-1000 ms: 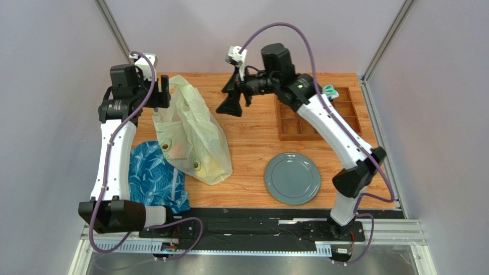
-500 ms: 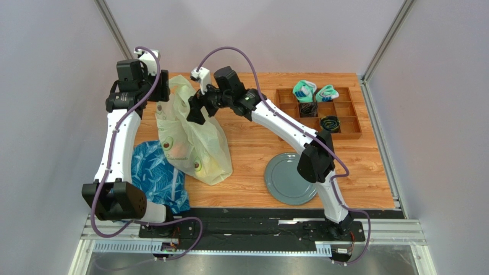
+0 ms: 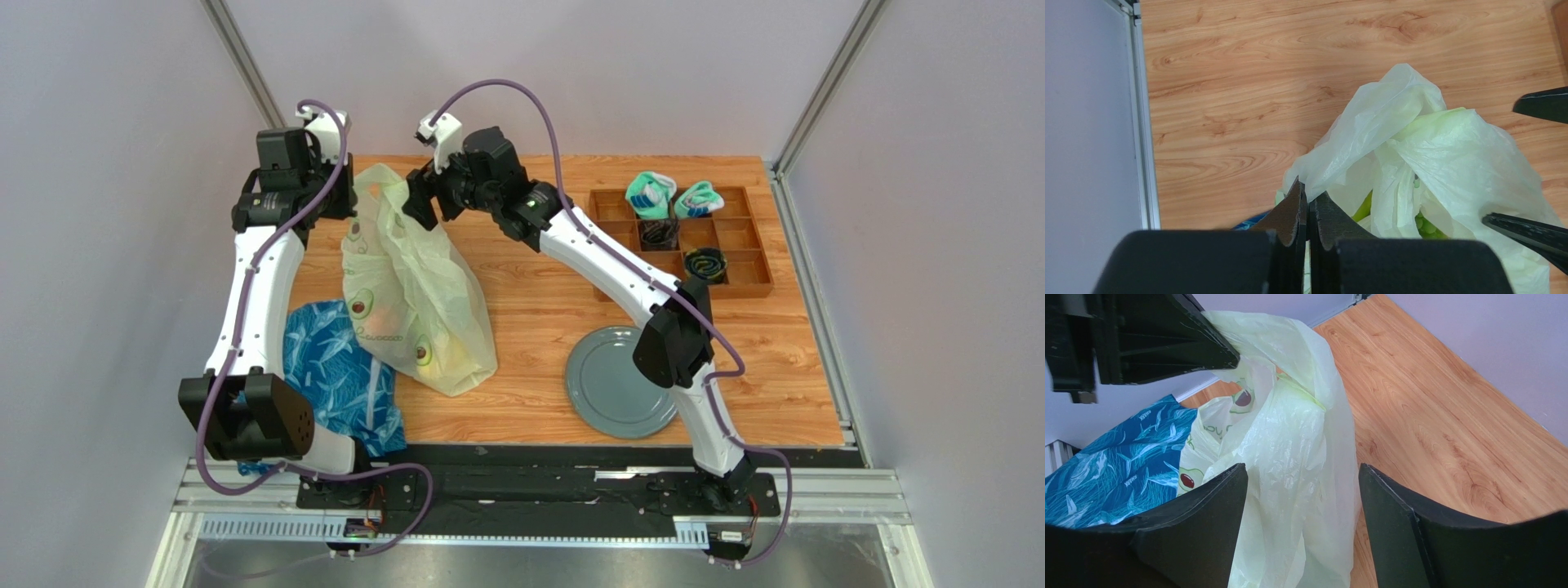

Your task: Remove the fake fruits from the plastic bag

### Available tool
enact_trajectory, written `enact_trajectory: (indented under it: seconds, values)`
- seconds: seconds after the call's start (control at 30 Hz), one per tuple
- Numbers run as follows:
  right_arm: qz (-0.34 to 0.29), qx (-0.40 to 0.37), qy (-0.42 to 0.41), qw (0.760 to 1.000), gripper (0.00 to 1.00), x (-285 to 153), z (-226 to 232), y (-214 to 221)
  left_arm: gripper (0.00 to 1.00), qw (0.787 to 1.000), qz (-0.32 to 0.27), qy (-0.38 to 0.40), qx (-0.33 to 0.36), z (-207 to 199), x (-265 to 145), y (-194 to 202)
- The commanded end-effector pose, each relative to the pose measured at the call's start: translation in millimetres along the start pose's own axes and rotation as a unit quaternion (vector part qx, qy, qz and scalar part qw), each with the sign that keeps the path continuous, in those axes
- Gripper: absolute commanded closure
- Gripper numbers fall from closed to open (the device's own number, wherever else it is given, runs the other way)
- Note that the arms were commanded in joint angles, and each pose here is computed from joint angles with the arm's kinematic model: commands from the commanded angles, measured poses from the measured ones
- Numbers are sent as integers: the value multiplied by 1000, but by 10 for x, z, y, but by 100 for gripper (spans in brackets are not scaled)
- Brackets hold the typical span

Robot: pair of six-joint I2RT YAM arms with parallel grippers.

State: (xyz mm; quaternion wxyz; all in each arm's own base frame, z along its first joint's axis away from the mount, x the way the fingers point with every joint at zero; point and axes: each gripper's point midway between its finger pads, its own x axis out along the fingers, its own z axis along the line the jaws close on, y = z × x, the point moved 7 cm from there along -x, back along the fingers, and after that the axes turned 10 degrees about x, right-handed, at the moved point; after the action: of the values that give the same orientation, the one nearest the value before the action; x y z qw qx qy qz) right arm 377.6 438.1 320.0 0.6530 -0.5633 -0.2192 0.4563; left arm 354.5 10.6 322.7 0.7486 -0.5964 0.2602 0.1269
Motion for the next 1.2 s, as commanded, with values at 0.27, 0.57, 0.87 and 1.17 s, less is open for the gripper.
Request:
enact_trajectory:
  seconds: [0.27, 0.57, 0.87, 1.17]
  values:
    - [24, 22, -66, 997, 65, -100, 103, -16, 100, 998, -46, 28, -14, -47, -240, -267]
    - [-38, -20, 29, 999, 100, -384, -835, -473, 100, 982, -101, 159, -12, -357, 63, -868]
    - [-259, -183, 135, 939, 100, -915, -1475, -1702, 100, 935, -346, 78, -10, -54, -713, -2171]
    - [-95, -235, 82, 964, 100, -1271, -1434, -759, 100, 937, -323, 132, 9, -350, -1157, -1681]
